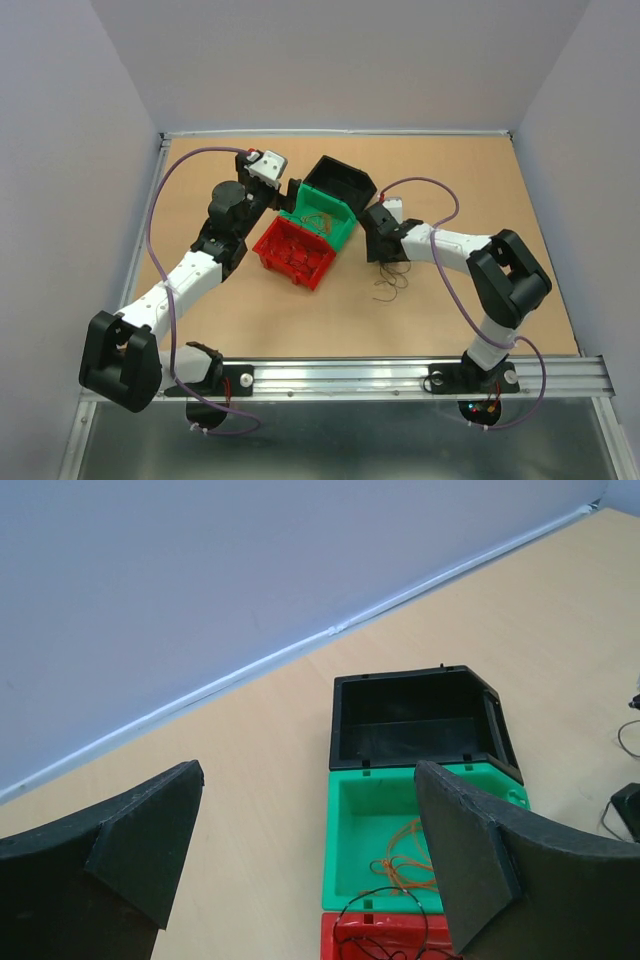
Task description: Untangle the cables
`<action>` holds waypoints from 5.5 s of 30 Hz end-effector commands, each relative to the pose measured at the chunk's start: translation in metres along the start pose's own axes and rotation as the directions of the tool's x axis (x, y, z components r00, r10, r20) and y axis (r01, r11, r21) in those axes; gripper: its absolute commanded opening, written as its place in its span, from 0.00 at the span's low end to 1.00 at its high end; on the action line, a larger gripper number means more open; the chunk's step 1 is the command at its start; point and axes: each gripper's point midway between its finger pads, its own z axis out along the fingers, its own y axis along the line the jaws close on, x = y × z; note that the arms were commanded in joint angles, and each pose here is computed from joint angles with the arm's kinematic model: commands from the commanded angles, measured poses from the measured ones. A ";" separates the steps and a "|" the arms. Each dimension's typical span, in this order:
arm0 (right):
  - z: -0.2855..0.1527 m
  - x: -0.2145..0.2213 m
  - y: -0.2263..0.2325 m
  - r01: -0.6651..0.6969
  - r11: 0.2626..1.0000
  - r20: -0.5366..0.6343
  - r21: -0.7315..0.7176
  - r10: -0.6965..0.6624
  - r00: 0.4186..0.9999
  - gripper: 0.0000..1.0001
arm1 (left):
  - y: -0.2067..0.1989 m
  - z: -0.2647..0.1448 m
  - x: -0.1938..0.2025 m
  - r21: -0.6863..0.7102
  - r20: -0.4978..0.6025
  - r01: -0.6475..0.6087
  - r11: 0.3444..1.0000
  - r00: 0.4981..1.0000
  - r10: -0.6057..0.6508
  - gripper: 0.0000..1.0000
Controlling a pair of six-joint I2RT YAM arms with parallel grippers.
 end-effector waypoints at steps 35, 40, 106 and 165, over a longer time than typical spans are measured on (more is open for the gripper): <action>-0.242 -0.265 0.015 -0.021 0.881 0.620 -0.472 0.348 0.703 0.01 | 0.006 0.004 -0.010 -0.027 0.042 -0.012 1.000 0.999 0.013 0.99; -0.262 -0.306 0.014 -0.025 0.870 0.655 -0.492 0.389 0.648 0.00 | 0.009 0.003 -0.010 -0.039 0.041 -0.012 0.999 0.999 0.013 0.99; 0.068 -0.190 0.126 0.189 0.790 0.179 -0.584 -0.101 0.979 0.09 | 0.034 0.007 -0.001 -0.162 0.023 -0.010 0.987 1.000 0.014 0.99; 0.048 -0.183 0.029 -0.299 0.846 0.311 -0.441 0.457 0.833 0.39 | 0.028 0.013 0.006 -0.126 0.004 -0.029 0.992 1.000 0.030 0.99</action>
